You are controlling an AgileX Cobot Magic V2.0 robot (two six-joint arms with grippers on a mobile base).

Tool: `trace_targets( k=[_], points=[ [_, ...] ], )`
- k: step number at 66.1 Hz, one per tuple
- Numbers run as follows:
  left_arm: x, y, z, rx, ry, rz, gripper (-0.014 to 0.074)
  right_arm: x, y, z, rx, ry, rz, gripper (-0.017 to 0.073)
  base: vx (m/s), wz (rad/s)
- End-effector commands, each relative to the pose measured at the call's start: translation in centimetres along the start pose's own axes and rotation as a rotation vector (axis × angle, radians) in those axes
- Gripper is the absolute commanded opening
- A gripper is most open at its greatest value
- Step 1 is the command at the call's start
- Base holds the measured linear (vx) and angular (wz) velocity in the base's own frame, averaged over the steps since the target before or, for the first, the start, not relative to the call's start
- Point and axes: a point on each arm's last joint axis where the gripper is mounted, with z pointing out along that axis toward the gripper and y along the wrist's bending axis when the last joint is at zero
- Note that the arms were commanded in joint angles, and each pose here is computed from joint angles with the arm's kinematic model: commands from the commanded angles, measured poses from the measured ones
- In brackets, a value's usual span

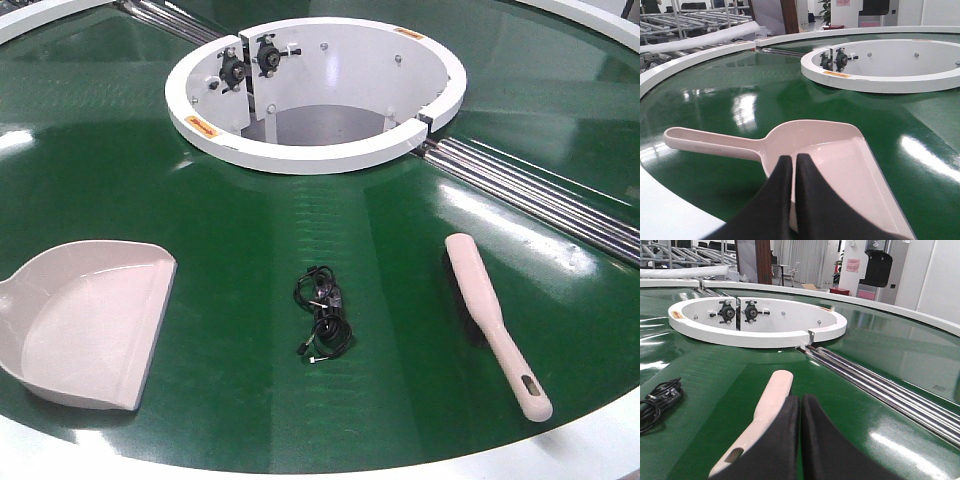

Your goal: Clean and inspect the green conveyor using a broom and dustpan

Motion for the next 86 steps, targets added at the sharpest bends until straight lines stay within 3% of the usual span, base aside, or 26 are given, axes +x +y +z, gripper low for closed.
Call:
trace_targets(
  k=[1, 25, 30, 36, 40, 46, 49, 52, 59, 73, 86],
  points=[
    [-0.1, 0.1, 0.0, -0.014, -0.066, -0.017, -0.0006, 0.0, -0.3, 0.0, 0.035, -0.05, -0.007, -0.0008, 0.0, 0.0],
    [-1.3, 0.4, -0.2, -0.042, -0.198, -0.017, -0.0006, -0.2, -0.3, 0.0, 0.042, -0.064, -0.001, -0.0008, 0.0, 0.0],
    [-1.9, 0.5, -0.3, -0.055, -0.26, -0.026, -0.0006, -0.5, -0.5, -0.1, 0.061, -0.102, 0.04, -0.0008, 0.0, 0.0],
    [-2.5, 0.7, -0.5, -0.063, -0.34, -0.133, -0.0006, -1.1, -0.9, -0.2, 0.097, -0.167, 0.084, -0.0006, 0.0, 0.0],
    [-3.0, 0.9, -0.7, -0.067, -0.395, -0.195, -0.0006, -2.0, -1.2, -0.4, 0.12, -0.221, 0.084, -0.0004, 0.0, 0.0],
    [-4.4, 1.1, -1.2, -0.074, -0.481, -0.217, -0.0006, -4.2, -1.5, -0.9, 0.139, -0.303, 0.064, -0.0003, 0.0, 0.0],
    [-5.5, 1.2, -1.6, -0.075, -0.52, -0.206, -0.0006, -5.6, -1.5, -1.3, 0.133, -0.334, 0.062, -0.0003, 0.0, 0.0],
    [-6.9, 1.2, -2.1, -0.071, -0.551, -0.162, -0.0006, -7.1, -1.5, -1.7, 0.116, -0.349, 0.062, -0.0003, 0.0, 0.0],
    [-11.1, 1.1, -3.7, -0.071, -0.608, 0.001, -0.0006, -11.0, -1.4, -2.3, 0.068, -0.349, 0.055, -0.0003, 0.0, 0.0],
    [-19.8, 2.1, -3.9, -0.063, -0.441, -0.025, -0.0005, -17.6, -1.8, 0.0, 0.01, -0.265, 0.057, -0.0003, 0.0, 0.0],
    [-24.8, 2.8, 1.4, -0.058, -0.105, -0.039, 0.0034, -19.5, -1.9, 5.9, -0.04, -0.069, 0.074, 0.0004, 0.0, 0.0]
  ],
)
